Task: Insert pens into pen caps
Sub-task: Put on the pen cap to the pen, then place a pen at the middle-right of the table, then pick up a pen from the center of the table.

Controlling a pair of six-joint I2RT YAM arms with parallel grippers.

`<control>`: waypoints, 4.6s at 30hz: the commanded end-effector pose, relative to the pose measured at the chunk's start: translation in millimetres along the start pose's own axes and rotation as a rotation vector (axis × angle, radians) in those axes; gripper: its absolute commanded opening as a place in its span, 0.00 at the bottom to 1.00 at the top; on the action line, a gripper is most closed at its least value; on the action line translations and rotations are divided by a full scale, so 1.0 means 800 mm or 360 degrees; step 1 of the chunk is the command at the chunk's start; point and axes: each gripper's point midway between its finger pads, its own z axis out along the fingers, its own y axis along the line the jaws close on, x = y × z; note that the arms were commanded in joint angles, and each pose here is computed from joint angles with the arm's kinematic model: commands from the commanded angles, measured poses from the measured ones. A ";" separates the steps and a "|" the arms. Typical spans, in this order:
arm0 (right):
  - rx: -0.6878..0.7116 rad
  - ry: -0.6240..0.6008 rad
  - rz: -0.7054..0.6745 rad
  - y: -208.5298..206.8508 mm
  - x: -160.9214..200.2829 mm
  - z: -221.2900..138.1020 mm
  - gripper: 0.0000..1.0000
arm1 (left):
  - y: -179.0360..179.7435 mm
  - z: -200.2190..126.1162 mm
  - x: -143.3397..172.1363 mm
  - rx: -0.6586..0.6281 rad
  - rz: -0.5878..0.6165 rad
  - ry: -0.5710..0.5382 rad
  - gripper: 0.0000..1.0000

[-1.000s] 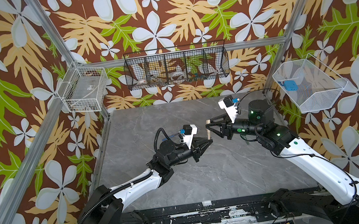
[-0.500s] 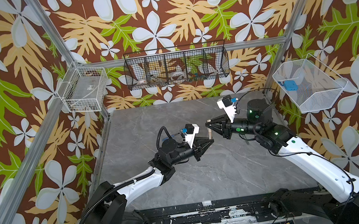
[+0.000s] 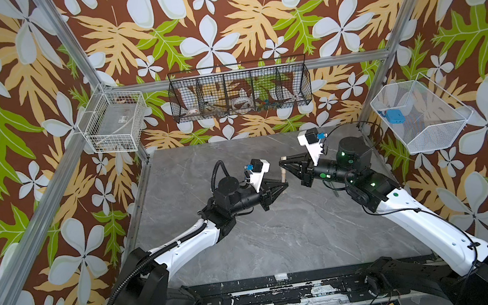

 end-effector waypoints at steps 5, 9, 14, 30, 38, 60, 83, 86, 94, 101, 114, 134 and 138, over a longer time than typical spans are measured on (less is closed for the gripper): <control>-0.0134 0.0454 0.0270 0.019 0.109 -0.012 0.00 | -0.037 -0.014 -0.147 0.0187 0.0201 -0.0563 0.00; -0.0153 0.0509 0.0290 0.016 0.129 -0.010 0.00 | -0.048 -0.015 -0.153 0.0234 0.0252 -0.0554 0.00; -0.0200 0.0579 0.0354 0.014 0.159 -0.004 0.00 | -0.049 -0.012 -0.152 0.0207 0.0333 -0.0493 0.00; 0.0302 0.0385 0.0205 -0.070 0.075 -0.005 0.00 | 0.013 -0.022 -0.058 -0.0134 0.0152 -0.0246 0.06; 0.0368 0.0278 0.0177 -0.095 0.032 -0.004 0.00 | 0.036 -0.043 -0.005 -0.0305 0.0081 -0.0117 0.33; 0.1275 0.1341 0.0501 -0.321 0.230 -0.064 0.00 | 0.100 -0.126 0.046 -0.0997 0.0097 -0.0003 0.93; 0.1234 0.1598 0.0842 -0.390 0.355 -0.067 0.04 | 0.111 -0.166 0.063 -0.1202 0.0189 0.0023 1.00; 0.1219 0.1570 0.0862 -0.391 0.356 -0.061 0.11 | 0.113 -0.166 0.062 -0.1212 0.0189 0.0020 1.00; 0.1252 0.1418 0.0778 -0.394 0.313 -0.056 0.28 | 0.113 -0.165 0.059 -0.1216 0.0190 0.0014 1.00; 0.1233 0.1174 0.0697 -0.383 0.250 -0.049 0.34 | 0.110 -0.173 0.041 -0.1272 0.0191 -0.0025 1.00; 0.0873 0.0859 0.0547 -0.237 0.207 0.049 0.35 | 0.131 -0.187 0.022 -0.1405 0.0048 0.0027 1.00; 0.0774 0.0575 0.0534 -0.131 0.206 -0.023 0.40 | 0.257 -0.107 0.160 -0.1332 -0.0230 0.1035 0.82; 0.0767 0.0542 0.0544 -0.125 0.210 -0.030 0.41 | 0.267 -0.110 0.186 -0.1331 -0.0300 0.1164 0.73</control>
